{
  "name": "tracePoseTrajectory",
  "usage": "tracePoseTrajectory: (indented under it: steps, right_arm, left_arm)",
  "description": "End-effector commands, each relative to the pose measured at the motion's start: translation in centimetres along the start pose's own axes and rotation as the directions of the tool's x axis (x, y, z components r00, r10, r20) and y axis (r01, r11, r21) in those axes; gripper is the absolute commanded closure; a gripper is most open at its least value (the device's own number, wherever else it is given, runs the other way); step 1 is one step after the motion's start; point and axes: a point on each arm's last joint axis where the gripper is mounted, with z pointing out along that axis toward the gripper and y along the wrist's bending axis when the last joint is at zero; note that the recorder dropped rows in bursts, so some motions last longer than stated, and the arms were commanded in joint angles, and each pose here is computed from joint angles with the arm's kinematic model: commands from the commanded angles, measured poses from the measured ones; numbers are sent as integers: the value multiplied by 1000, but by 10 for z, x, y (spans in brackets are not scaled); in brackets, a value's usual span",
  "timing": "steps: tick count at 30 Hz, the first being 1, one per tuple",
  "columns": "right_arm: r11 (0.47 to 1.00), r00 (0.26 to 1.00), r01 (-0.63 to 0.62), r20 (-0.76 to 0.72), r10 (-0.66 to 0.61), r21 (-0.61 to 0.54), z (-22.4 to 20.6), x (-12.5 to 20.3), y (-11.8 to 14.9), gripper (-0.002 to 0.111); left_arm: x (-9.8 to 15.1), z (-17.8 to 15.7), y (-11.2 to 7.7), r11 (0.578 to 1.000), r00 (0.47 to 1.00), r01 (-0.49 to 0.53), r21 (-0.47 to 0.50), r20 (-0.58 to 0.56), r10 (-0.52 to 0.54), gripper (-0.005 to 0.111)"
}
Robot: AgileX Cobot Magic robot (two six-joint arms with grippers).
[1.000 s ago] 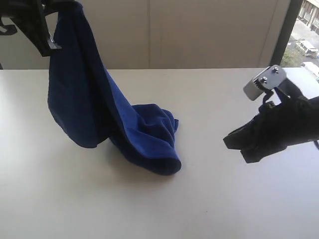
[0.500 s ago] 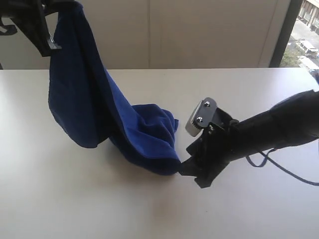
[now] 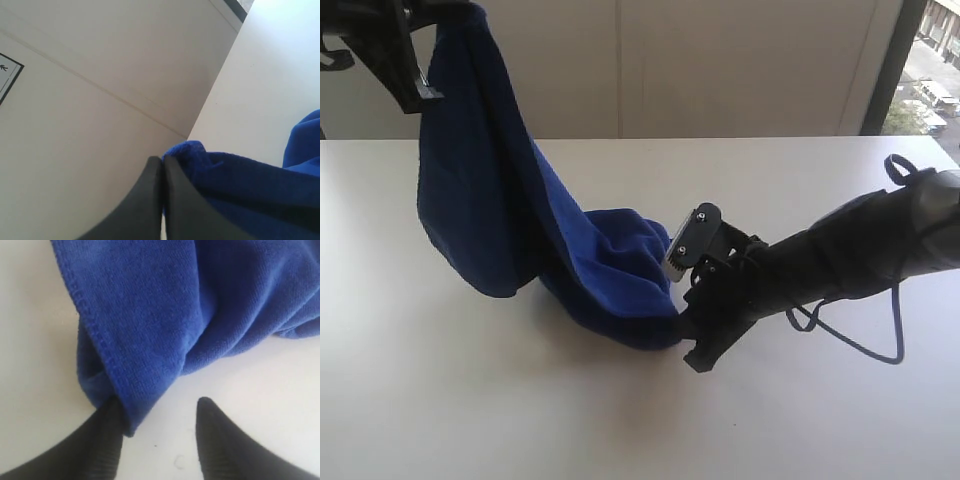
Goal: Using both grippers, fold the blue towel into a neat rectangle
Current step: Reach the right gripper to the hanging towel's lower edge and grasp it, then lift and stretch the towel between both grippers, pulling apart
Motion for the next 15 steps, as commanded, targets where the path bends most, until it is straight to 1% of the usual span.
tracePoseTrajectory:
  steps: [1, 3, 5, 6, 7, 10, 12, 14, 15]
  right_arm:
    - [1000, 1000, 5, 11, -5, 0, 1, -3, -1, 81]
    - [1000, 1000, -11, 16, 11, 3, 2, -4, -2, 89]
    - [999, 999, -33, 13, 33, 33, 2, -5, -6, 99]
    - [997, 998, -54, 16, 53, 60, -1, -7, -9, 105]
    - [992, 997, -79, 21, 77, 96, -5, -9, -12, 108]
    - [969, 998, -51, 36, 44, 243, -26, -20, -23, 108]
    - [926, 998, -43, 56, 24, 376, -50, -30, -32, 108]
    - [838, 997, -50, 73, 12, 544, -81, -39, -42, 108]
    - [796, 997, -41, 75, -6, 604, -95, -44, -45, 108]
  left_arm:
    - [-1, -4, 1, 1000, 1000, 15, -4, 5, -15, 107]
    - [-1, -4, 1, 1000, 1000, 15, -4, 5, -15, 107]
    - [-1, -4, 1, 1000, 1000, 15, -4, 5, -15, 107]
    - [-1, -4, 1, 1000, 1000, 15, -8, 6, -15, 107]
    - [-1, -4, 2, 1000, 1000, 12, -18, 7, -12, 107]
    - [-3, -6, 9, 996, 1000, 13, -92, 22, -11, 107]
    - [-5, -10, 15, 989, 999, 13, -151, 37, -8, 107]
    - [-8, -16, 19, 982, 999, 13, -186, 51, -4, 107]
    - [-10, -19, 20, 981, 998, 11, -192, 56, 0, 107]
